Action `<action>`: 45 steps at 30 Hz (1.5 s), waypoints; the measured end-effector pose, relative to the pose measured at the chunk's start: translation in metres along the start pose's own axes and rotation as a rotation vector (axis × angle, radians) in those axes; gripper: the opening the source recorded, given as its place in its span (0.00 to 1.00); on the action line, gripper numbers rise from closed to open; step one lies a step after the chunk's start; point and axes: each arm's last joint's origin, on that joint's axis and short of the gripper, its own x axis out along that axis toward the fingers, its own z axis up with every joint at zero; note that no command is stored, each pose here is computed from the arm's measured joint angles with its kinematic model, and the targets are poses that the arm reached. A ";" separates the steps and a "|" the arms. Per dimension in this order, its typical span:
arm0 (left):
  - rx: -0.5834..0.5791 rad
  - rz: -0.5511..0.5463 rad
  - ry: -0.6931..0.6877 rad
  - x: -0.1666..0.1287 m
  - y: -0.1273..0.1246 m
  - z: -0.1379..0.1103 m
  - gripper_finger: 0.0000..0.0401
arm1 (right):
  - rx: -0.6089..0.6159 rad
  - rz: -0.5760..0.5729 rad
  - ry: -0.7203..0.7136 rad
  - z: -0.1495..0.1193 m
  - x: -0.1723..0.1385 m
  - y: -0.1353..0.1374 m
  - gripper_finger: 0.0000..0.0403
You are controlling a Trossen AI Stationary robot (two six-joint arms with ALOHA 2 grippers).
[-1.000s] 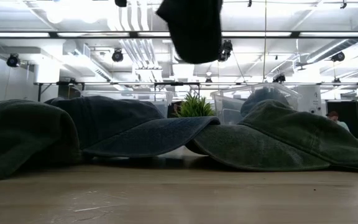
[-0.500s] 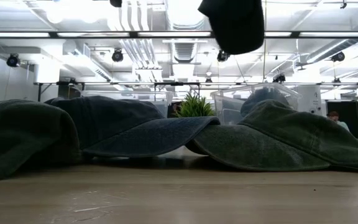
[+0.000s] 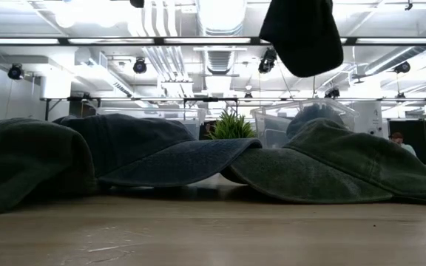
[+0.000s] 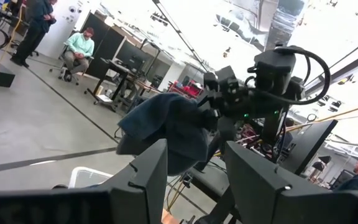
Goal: Pick and place caps into container
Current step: Put the top blue cap into the right transparent container
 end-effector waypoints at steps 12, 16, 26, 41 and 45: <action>-0.004 -0.013 -0.003 -0.002 -0.001 0.003 0.38 | -0.027 0.057 -0.093 -0.020 0.017 0.008 0.02; -0.002 -0.044 0.017 -0.002 -0.001 0.002 0.38 | -0.041 0.045 -0.110 -0.029 0.025 0.005 0.02; 0.004 -0.047 0.036 -0.003 -0.001 0.001 0.38 | -0.051 0.090 -0.100 -0.050 0.051 -0.001 0.02; 0.005 -0.047 0.036 -0.002 -0.001 0.001 0.38 | -0.123 0.133 -0.055 -0.071 0.097 0.006 0.02; 0.005 -0.047 0.036 -0.003 -0.001 0.001 0.38 | -0.153 0.149 -0.021 -0.081 0.107 0.013 0.02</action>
